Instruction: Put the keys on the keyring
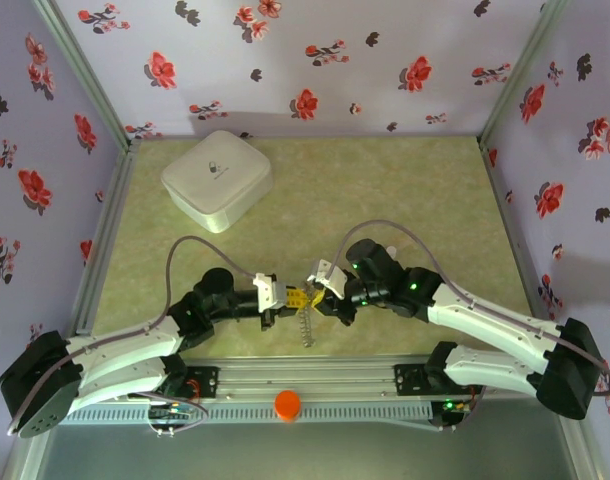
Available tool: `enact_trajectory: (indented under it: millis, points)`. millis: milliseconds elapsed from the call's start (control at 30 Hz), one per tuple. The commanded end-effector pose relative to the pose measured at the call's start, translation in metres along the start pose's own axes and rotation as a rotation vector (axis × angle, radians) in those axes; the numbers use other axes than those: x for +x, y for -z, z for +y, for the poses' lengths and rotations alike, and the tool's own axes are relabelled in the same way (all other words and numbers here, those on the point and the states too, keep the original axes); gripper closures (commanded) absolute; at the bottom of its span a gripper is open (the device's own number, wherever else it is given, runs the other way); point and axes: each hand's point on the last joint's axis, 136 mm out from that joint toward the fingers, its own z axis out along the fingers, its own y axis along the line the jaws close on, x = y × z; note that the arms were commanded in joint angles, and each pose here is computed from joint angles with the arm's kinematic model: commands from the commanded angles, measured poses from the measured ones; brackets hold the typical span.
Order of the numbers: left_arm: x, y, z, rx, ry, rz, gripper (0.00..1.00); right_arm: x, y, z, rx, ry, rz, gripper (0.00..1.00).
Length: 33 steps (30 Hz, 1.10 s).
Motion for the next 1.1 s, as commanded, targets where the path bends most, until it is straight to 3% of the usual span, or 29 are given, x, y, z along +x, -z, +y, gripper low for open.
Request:
enact_trajectory:
  millis: [0, 333, 900, 1067]
  points:
    - [-0.024, 0.0, 0.001, 0.006, -0.062, -0.06, 1.0, -0.006, 0.002, 0.005, -0.03, 0.017, 0.002, 1.0]
    - [-0.045, 0.004, -0.004, 0.033, -0.082, -0.087, 1.0, 0.004, -0.005, 0.013, -0.102, -0.016, 0.055, 1.0]
    - [-0.006, 0.001, -0.01, 0.096, -0.076, 0.13, 1.0, -0.014, 0.02, 0.015, -0.068, 0.031, 0.029, 1.0]
    - [-0.006, 0.0, -0.01, 0.098, -0.081, 0.129, 1.0, -0.017, 0.023, 0.018, -0.071, 0.036, 0.011, 1.0]
